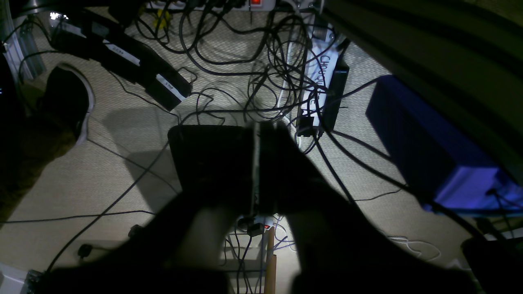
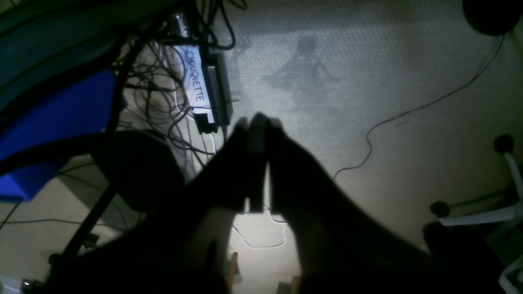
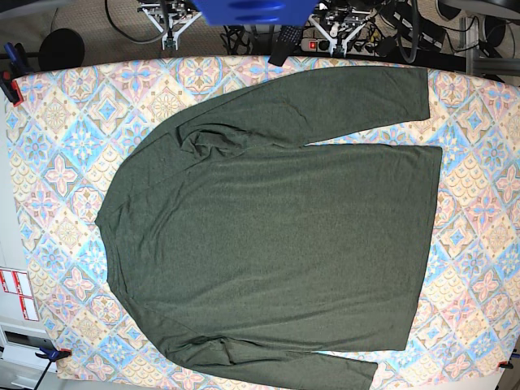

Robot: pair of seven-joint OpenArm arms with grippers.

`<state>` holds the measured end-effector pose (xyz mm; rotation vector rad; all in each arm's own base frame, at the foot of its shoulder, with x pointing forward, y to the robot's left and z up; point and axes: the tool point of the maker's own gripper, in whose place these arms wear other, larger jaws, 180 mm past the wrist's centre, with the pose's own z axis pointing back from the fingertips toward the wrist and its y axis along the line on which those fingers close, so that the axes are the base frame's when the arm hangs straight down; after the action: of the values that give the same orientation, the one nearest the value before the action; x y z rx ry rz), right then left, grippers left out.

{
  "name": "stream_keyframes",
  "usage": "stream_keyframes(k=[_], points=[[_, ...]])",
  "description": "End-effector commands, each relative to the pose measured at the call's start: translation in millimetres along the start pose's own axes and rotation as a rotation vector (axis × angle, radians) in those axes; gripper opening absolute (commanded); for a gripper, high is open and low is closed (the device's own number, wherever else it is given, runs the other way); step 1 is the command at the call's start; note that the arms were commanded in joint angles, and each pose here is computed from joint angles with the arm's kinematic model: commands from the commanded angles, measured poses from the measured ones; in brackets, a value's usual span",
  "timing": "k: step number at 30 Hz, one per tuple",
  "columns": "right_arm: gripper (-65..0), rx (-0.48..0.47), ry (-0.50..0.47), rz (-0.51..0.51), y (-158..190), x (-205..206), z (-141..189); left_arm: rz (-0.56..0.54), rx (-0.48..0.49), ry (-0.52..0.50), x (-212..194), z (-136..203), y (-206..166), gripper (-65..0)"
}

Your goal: Fold the T-shirt properly

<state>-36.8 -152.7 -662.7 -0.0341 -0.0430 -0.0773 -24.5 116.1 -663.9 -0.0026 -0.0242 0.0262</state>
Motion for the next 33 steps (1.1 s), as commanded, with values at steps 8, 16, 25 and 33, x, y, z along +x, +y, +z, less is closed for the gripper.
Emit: stream_keyframes(k=[8, 16, 25, 33], points=[[-64.8, -0.004, 0.001, 0.002, -2.5, -3.1, 0.5, 0.0, 0.004, -0.001, -2.2, 0.3, 1.0, -65.0], [-64.8, -0.004, -0.004, 0.003, -2.5, -3.0, 0.6, -0.008, 0.023, 0.022, -17.1, 1.5, 13.4, -65.0], [-65.0, -0.02, 0.006, 0.013, -13.9, -49.9, 10.7, -0.04, 0.108, -0.033, -37.4, 16.3, 71.7, -65.0], [-65.0, -0.061, -0.066, 0.043, -42.9, -70.6, 33.2, -0.085, 0.153, -0.082, -61.4, 43.6, 106.3, -65.0]])
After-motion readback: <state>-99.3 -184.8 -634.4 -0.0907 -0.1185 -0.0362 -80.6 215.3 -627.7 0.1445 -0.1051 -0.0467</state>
